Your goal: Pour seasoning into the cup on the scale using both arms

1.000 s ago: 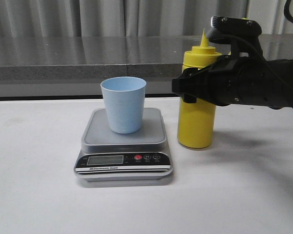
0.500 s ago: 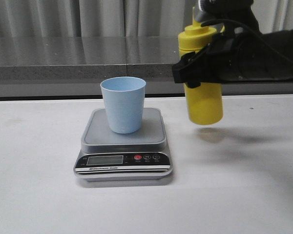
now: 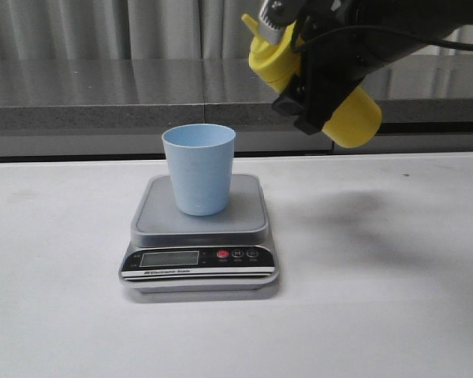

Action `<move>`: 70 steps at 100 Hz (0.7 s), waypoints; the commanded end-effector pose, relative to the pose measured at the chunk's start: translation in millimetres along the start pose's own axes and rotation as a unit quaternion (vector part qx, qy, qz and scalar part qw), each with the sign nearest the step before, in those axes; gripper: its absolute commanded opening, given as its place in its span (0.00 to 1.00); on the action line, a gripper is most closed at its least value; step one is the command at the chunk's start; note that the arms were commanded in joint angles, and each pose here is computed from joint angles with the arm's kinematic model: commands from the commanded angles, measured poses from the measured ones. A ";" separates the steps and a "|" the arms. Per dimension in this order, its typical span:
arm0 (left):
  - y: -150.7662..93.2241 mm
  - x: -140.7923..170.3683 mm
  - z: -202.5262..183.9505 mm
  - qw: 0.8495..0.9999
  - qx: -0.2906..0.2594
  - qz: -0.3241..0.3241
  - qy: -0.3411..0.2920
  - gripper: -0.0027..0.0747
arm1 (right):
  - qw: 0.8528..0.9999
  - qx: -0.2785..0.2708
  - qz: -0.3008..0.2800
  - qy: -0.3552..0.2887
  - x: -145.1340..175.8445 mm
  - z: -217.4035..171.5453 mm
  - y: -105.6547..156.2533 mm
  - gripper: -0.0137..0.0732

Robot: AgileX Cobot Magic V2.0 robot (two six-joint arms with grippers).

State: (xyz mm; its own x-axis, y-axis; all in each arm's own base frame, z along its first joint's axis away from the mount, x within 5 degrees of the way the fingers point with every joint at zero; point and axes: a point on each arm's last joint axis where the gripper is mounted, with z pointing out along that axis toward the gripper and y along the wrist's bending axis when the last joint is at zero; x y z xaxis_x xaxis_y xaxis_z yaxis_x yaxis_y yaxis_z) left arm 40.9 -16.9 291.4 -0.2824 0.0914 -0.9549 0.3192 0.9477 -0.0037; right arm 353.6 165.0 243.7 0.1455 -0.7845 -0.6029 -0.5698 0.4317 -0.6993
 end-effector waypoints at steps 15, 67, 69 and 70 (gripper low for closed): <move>0.6 -14.5 -2.9 0.999 -0.004 -0.008 -0.048 0.05 | 0.981 0.012 -0.193 0.013 -41.3 -12.2 -26.9 0.20; 0.6 -14.5 -2.9 0.999 -0.004 -0.008 -0.048 0.05 | 0.909 0.008 -0.396 0.127 -64.5 9.9 -4.9 0.20; 0.6 -14.5 -2.9 0.999 -0.004 -0.008 -0.048 0.05 | 0.904 0.010 -0.407 0.127 -65.6 9.8 -4.8 0.20; 0.6 -14.5 -2.9 0.999 -0.004 -0.008 -0.048 0.05 | 0.901 0.012 -0.414 0.128 -65.9 9.8 -5.3 0.20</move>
State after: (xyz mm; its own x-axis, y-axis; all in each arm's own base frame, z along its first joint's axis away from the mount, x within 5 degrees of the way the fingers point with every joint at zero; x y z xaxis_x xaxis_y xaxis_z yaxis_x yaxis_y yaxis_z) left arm 40.9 -16.9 291.4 -0.2824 0.0914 -0.9549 0.3192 0.9477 -0.0037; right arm 357.3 217.8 247.1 0.3009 -0.9433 0.1403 -0.4710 -0.2749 -0.8382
